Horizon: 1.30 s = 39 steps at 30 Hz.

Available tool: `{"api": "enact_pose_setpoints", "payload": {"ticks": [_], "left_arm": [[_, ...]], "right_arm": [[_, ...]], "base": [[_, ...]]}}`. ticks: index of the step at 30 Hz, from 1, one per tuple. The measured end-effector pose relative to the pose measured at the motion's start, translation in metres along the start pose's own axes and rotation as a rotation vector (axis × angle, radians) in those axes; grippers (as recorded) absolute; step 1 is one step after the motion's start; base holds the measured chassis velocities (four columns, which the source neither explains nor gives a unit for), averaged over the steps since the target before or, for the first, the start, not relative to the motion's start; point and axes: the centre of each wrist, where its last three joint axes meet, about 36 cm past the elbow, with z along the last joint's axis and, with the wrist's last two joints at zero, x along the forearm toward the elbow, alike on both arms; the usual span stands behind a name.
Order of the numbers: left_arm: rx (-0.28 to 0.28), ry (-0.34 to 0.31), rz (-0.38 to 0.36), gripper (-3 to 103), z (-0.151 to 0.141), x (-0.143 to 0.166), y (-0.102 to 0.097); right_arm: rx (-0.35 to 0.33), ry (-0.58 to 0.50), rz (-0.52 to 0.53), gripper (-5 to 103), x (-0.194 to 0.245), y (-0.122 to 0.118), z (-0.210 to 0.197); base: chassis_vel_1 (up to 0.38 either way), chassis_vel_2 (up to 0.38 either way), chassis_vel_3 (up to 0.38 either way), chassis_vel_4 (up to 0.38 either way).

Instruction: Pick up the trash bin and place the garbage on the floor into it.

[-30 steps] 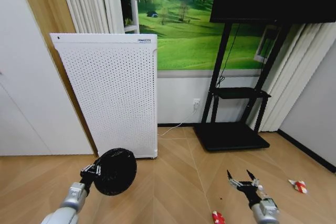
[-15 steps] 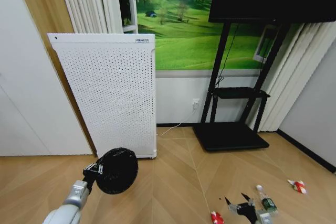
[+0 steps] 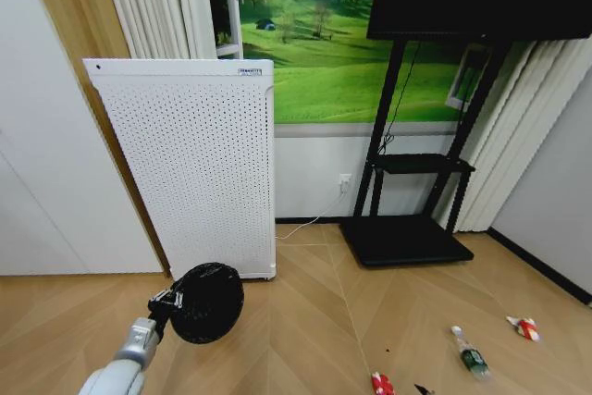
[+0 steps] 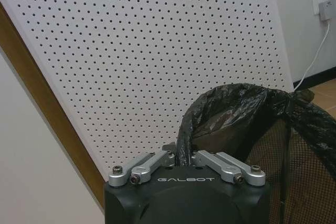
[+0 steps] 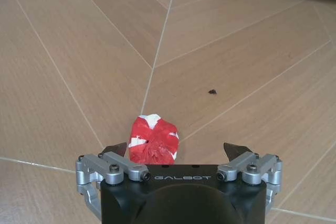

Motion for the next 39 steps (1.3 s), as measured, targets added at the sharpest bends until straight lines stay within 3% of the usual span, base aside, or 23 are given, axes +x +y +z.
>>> {"api": "enact_pose_setpoints", "payload": {"ticks": [16, 39], "left_arm": [[-0.006, 0.018, 0.0, 6, 0.005, 0.0, -0.004], [-0.021, 0.036, 0.001, 6, 0.02, -0.001, -0.008]], "right_arm": [[0.008, 0.052, 0.013, 100, -0.043, 0.013, 0.01], [0.029, 0.065, 0.033, 101, -0.067, 0.007, 0.025]], "base": [[0.0, 0.0, 0.0, 0.0], [0.0, 0.0, 0.0, 0.0]]}}
